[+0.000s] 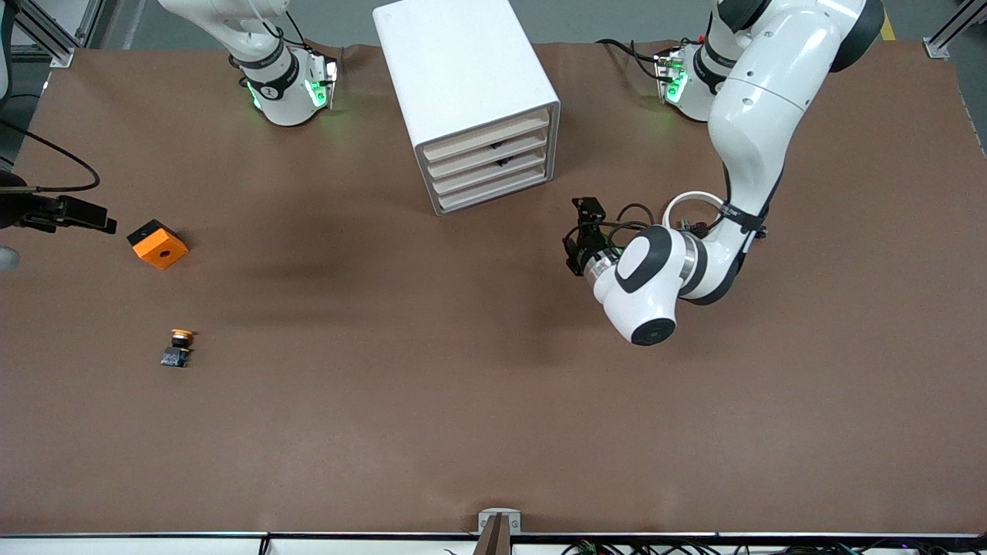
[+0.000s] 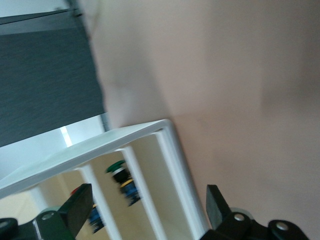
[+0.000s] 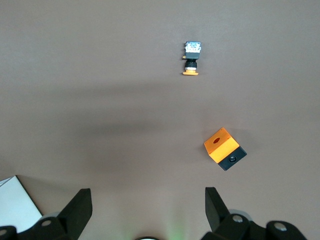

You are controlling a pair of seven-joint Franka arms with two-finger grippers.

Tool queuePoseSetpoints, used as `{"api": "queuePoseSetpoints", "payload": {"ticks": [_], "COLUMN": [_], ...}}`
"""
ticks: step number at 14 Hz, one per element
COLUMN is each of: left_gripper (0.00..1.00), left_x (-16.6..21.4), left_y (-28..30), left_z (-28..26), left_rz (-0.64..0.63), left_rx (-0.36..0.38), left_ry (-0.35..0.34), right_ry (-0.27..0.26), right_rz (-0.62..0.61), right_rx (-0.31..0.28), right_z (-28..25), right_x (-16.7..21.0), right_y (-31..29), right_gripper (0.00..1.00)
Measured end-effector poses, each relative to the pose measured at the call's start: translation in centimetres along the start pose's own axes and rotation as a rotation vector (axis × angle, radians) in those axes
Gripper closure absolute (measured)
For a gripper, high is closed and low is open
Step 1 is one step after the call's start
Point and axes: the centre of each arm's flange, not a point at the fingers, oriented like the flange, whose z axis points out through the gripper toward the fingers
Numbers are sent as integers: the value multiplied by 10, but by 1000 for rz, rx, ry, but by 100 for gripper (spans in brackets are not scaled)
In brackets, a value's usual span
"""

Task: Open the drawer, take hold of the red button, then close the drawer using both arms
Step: 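Grasp the top drawer's front edge with the left gripper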

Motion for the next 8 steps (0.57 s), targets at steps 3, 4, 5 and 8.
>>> {"api": "queuePoseSetpoints", "payload": {"ticks": [3,4,5,8], "left_gripper": [0,0,0,22], "left_x": [-15,-15,-14,-14], "left_y": [-8,-10,-9,-6], "left_z": [21,29,39,63], "left_rz": [-52,-77,-101,-166], "left_rx": [125,172,220,317], "left_ry": [-30,-23,-17,-19], "right_ry": [-6,-9,-14,-24], "right_rz": [3,4,8,24], "right_rx": [-2,-8,-17,-21], "right_z": [1,2,3,9], "right_x": [-1,0,0,2], "right_y": [2,3,6,16], "right_gripper": [0,0,0,0]}}
